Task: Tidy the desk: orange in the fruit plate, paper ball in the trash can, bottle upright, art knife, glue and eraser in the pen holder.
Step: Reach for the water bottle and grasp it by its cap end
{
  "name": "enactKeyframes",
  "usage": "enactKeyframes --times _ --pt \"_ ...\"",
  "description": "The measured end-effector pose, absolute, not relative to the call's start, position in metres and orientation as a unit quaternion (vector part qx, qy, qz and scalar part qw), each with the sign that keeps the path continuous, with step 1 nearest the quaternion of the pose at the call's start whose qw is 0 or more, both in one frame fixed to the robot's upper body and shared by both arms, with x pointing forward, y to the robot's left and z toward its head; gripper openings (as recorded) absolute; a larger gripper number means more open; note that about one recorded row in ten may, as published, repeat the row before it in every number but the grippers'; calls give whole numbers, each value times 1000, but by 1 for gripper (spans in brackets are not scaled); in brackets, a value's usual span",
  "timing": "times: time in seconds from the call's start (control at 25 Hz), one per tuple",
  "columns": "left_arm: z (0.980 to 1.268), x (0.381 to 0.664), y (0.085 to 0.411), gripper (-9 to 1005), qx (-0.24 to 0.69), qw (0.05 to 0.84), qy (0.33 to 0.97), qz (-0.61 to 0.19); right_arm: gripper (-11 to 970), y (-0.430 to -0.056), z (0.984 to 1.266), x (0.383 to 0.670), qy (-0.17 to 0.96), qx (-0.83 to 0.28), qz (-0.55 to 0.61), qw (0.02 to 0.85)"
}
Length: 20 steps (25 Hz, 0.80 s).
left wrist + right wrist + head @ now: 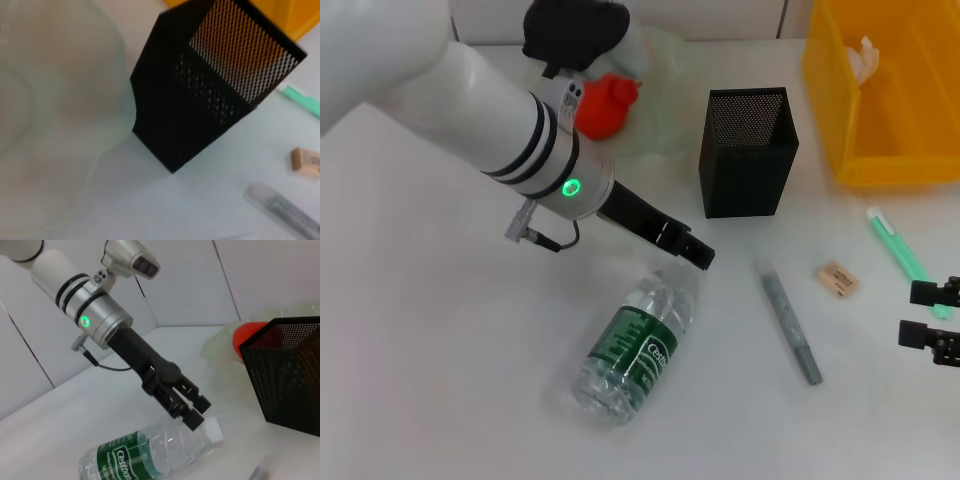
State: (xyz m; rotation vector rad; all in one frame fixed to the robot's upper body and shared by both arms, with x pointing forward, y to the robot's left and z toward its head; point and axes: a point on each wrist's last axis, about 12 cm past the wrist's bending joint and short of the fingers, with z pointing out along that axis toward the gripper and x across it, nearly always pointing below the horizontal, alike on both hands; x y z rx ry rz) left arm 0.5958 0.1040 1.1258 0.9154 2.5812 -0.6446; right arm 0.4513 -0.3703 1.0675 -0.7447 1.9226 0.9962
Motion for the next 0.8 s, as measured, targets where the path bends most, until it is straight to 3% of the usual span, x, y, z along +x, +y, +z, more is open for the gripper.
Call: enactKeyframes --times 0.48,0.8 --pt "1112 591 99 829 330 162 906 -208 689 -368 1065 454 767 -292 393 414" --pt "1105 585 95 699 348 166 900 -200 688 -366 1065 455 766 -291 395 416"
